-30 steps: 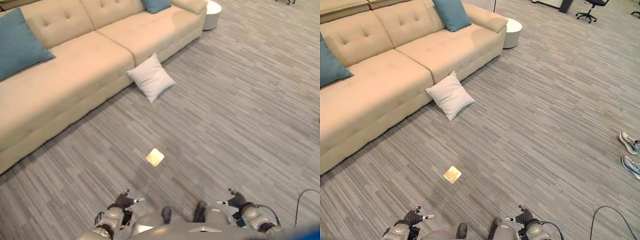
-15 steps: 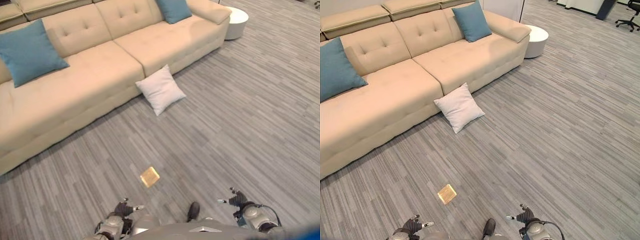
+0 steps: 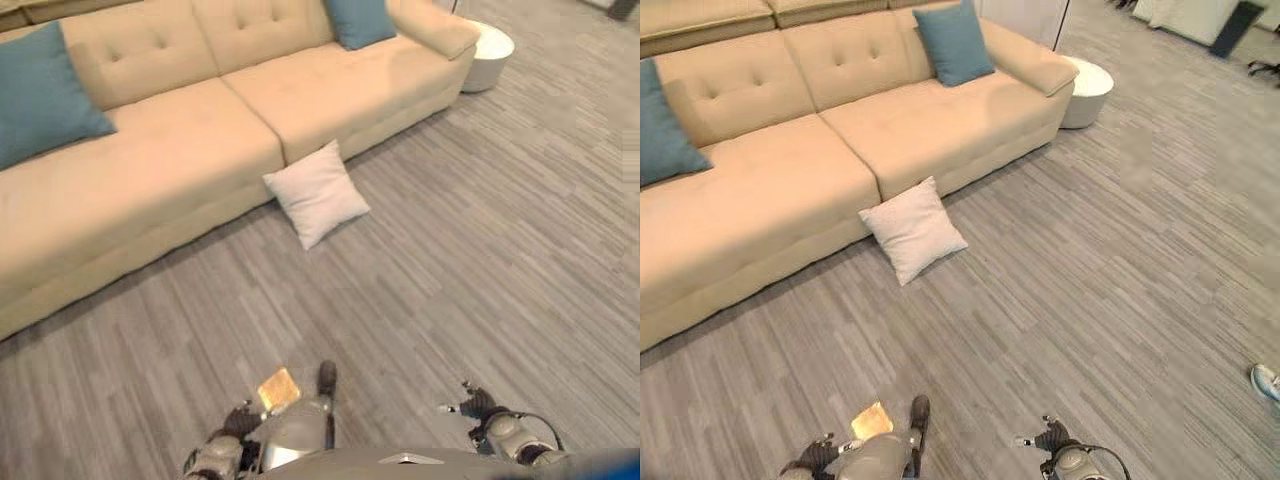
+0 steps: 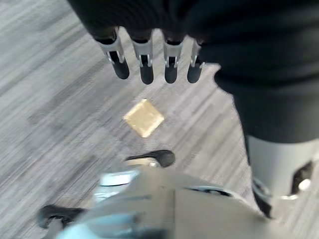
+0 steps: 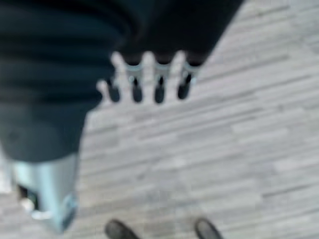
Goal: Pick up all the scattered cushions and arrange them neatly on the sofa.
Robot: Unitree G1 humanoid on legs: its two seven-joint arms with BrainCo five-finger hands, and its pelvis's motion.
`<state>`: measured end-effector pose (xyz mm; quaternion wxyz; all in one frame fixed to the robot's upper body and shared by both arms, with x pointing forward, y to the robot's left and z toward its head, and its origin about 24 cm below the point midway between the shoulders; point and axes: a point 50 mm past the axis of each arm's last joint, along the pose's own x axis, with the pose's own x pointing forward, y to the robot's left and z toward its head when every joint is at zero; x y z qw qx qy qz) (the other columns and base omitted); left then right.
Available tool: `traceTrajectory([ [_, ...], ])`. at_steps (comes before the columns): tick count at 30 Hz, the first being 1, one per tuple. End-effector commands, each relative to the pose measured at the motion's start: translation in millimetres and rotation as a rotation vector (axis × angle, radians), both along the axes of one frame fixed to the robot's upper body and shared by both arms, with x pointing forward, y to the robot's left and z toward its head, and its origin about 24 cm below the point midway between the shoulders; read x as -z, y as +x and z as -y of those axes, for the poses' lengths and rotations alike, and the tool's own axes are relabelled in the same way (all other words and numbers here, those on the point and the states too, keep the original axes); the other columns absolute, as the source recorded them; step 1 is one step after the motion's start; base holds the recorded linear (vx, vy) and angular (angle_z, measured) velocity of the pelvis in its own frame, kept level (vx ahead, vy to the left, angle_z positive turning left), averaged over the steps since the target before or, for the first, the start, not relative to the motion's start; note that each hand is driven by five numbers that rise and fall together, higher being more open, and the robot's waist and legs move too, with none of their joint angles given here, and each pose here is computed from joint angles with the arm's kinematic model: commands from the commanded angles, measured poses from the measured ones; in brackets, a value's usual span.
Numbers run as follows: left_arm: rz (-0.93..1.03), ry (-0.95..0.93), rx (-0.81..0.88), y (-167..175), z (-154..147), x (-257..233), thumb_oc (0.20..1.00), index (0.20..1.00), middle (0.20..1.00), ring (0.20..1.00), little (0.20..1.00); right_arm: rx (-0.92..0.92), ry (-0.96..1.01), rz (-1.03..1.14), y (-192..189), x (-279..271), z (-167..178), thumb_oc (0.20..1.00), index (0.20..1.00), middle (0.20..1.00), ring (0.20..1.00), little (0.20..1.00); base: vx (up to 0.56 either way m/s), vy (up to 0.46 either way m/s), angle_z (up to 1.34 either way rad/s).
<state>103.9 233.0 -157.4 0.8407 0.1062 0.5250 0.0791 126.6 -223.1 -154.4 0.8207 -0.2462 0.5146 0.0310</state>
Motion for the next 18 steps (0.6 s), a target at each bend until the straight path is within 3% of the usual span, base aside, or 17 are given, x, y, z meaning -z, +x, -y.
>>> traceTrajectory([
  [1, 0.007, -0.003, 0.038, 8, 8, 0, 1.0, 1.0, 1.0, 1.0, 1.0, -0.046, -0.022, 0.052, 15, -8, 7, 1.0, 1.0, 1.0, 1.0, 1.0, 0.3, 0.231, -0.04],
  [9, 0.07, 0.007, 0.109, 34, 13, -7, 1.0, 1.0, 1.0, 1.0, 1.0, -0.024, -0.009, 0.093, 23, -11, 7, 1.0, 1.0, 1.0, 1.0, 1.0, 0.23, 0.032, 0.45],
  [18, 0.036, 0.01, 0.127, 26, 15, -4, 1.0, 1.0, 1.0, 1.0, 1.0, -0.022, -0.008, 0.07, 16, -9, 8, 1.0, 1.0, 1.0, 1.0, 1.0, 0.28, -0.107, 0.33],
])
